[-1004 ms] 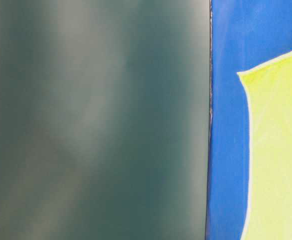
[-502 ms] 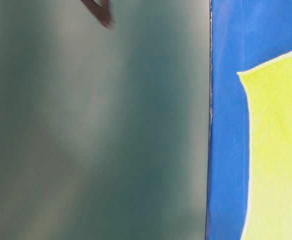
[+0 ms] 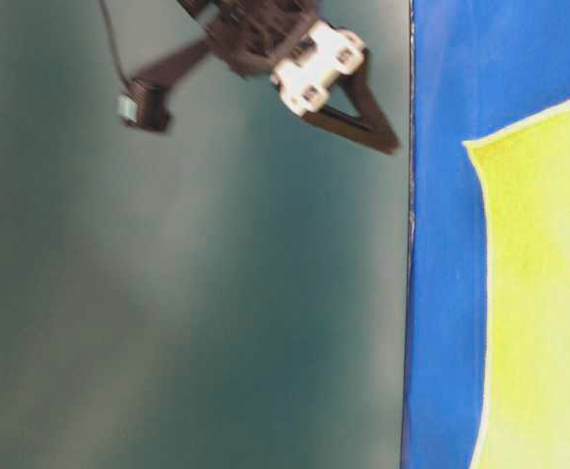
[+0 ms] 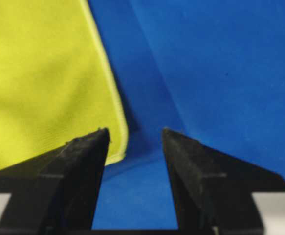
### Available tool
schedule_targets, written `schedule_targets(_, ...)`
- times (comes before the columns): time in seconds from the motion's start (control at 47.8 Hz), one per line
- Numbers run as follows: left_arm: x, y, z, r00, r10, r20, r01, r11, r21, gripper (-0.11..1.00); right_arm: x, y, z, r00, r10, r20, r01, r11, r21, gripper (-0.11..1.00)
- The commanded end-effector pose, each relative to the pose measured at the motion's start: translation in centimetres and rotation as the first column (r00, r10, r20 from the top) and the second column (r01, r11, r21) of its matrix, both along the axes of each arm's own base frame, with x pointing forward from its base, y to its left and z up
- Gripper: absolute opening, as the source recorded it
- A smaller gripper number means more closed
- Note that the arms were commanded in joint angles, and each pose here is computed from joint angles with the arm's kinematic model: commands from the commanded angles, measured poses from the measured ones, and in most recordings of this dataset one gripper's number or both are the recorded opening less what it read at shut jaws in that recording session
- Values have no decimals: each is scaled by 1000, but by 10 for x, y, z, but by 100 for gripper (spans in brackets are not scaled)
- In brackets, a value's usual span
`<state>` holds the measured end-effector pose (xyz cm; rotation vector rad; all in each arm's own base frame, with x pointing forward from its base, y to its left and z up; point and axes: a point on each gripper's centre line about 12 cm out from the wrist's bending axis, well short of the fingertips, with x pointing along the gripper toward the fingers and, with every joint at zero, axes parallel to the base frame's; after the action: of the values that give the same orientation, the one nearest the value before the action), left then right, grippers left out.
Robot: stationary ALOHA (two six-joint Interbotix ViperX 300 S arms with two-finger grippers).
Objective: Fold the yellow towel.
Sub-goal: 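Move both grippers to the towel's far corners and pinch them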
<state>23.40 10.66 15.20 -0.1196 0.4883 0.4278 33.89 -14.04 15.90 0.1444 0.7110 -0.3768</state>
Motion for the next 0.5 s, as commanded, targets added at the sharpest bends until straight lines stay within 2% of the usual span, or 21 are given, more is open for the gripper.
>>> schedule_targets(0.0,3,6,-8,1000,14,-15,-14,1000,-4,77,12,-6,-2,1000,1,-1,-1,1000,-3,52)
schedule_targets(0.209,6,18,-37,995,50,-90,-53,998,-36,77,21,-9,-29,998,3,-63,-2,1000,21,53)
schedule_targets(0.481,4,25,-55,987,71,-144,-80,995,-60,75,19,-9,-50,992,5,-126,1,999,47,53)
